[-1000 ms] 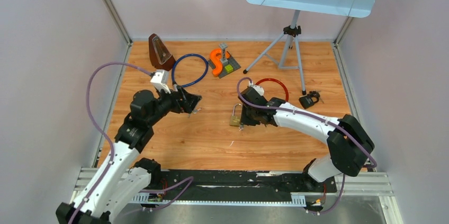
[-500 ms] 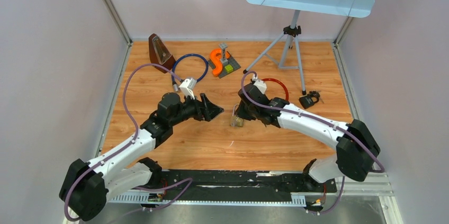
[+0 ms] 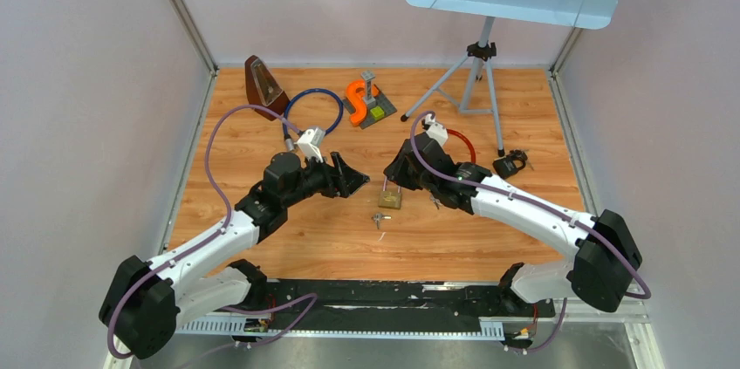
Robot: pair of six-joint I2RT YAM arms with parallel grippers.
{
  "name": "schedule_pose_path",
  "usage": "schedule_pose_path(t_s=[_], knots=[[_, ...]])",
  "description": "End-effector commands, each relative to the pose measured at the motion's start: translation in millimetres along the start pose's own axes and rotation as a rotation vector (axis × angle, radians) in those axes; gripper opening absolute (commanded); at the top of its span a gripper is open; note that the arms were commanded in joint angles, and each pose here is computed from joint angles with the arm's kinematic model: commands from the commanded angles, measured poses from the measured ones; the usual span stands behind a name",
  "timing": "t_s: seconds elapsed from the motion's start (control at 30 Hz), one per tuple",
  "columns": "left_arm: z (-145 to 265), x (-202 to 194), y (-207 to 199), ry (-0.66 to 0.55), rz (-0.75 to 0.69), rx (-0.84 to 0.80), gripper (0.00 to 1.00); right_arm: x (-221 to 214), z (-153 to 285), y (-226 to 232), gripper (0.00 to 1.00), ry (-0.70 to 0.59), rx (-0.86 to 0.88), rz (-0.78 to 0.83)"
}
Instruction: Unlock with the key
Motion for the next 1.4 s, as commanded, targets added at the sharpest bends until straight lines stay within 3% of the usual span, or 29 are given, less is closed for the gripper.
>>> schedule_pose_path(t_s=[0.0, 0.07, 0.23, 0.4, 0.57, 0.83, 1.0, 1.1, 1.2, 1.37], knots=[[4.4, 11.0, 1.1, -0.007, -0.05, 0.08, 0.83, -5.2, -7.2, -19.7, 0.29, 0.013, -0.094, 0.114], [5.5, 10.0, 3.0, 0.006, -0.059, 0.101, 0.84, -5.2, -8.0, -30.8, 0.38, 0.025, -0.136, 0.134], [9.2, 11.3, 7.0, 0.014, -0.079, 0.157, 0.87, 7.4, -10.7, -63.8, 0.47, 0.034, -0.255, 0.094], [13.4, 12.0, 9.7, 0.027, -0.087, 0.201, 0.9, 27.7, -13.9, -102.2, 0.67, -0.035, -0.421, 0.011], [13.3, 10.5, 11.4, 0.03, -0.082, 0.211, 0.91, 51.0, -25.1, -135.3, 0.68, -0.104, -0.565, -0.131], [15.6, 7.6, 13.6, 0.05, -0.091, 0.228, 0.92, 60.0, -53.8, -156.0, 0.65, -0.118, -0.729, -0.173], [19.8, 7.0, 15.2, 0.051, -0.106, 0.246, 0.93, 47.4, -67.4, -169.2, 0.54, -0.045, -0.788, -0.162], [21.6, 7.0, 15.9, 0.052, -0.113, 0.255, 0.93, 45.1, -73.3, -169.0, 0.37, -0.012, -0.777, -0.136], [23.7, 8.2, 16.3, 0.044, -0.123, 0.265, 0.93, 42.9, -83.4, -150.8, 0.19, 0.044, -0.623, -0.04], [24.1, 8.9, 16.0, 0.042, -0.128, 0.264, 0.94, 37.4, -95.5, -119.6, 0.09, 0.085, -0.393, 0.152]])
Point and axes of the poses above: each gripper's point midway between its finger pads, its own z axis back along the fingers, its own y axis along the line the jaws close on, x = y × z, the point moved 8 cm from there along z, back along the fingers, and after that the axes turned 6 degrees about -z, right-handed, at the moved point
